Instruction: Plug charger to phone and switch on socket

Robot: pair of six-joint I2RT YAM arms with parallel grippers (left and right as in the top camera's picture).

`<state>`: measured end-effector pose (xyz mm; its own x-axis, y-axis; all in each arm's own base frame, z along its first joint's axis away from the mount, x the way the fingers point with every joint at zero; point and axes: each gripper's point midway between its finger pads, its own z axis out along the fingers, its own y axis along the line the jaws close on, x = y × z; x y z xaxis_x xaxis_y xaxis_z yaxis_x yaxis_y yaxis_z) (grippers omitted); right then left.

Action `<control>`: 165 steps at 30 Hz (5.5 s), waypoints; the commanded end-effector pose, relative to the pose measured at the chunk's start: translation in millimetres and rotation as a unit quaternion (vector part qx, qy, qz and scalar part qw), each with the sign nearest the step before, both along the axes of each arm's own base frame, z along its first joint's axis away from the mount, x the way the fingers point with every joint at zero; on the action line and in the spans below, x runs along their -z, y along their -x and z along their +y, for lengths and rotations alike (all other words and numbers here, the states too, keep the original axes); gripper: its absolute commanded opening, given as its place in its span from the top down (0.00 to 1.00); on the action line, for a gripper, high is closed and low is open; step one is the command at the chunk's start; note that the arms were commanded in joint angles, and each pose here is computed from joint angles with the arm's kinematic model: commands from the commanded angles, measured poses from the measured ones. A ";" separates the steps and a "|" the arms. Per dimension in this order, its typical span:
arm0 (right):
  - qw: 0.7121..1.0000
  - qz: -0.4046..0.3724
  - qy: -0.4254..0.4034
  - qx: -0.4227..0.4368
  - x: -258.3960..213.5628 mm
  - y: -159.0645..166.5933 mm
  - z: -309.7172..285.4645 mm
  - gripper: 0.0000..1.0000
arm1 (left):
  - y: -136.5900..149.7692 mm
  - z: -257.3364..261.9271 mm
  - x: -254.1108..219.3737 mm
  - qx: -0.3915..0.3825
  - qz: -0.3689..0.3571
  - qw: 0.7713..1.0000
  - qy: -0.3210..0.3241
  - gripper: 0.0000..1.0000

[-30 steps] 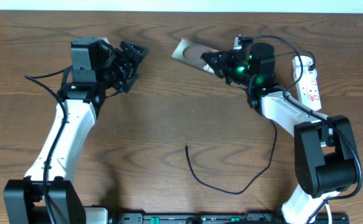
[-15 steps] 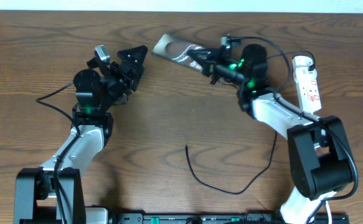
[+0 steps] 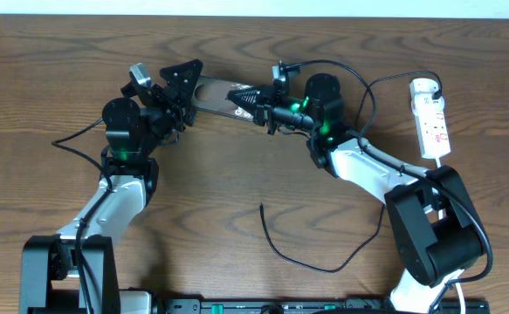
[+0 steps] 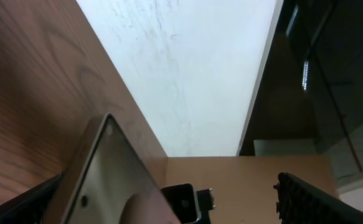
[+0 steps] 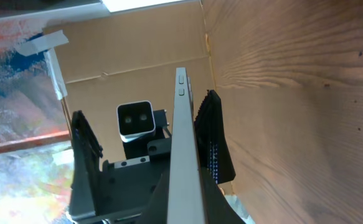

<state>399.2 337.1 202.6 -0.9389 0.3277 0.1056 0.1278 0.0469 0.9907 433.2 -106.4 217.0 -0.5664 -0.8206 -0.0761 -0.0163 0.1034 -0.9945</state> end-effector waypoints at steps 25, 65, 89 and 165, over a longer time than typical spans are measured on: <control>1.000 -0.030 0.005 -0.002 -10.9 10.6 23.3 0.99 | -6.8 12.1 -20.3 -0.039 -0.013 0.998 0.047 0.93; 0.865 -0.049 0.480 -0.137 91.6 40.0 -78.7 0.01 | 79.3 112.6 -34.2 0.187 -0.047 0.981 0.007 0.93; 0.693 0.114 0.685 -0.195 186.2 176.9 -68.8 0.13 | 88.0 169.5 -35.0 0.114 -0.052 0.992 -0.002 0.93; 0.687 0.123 0.687 -0.203 219.2 190.4 -58.8 0.89 | 88.0 169.5 -35.0 0.114 -0.053 0.992 -0.004 0.93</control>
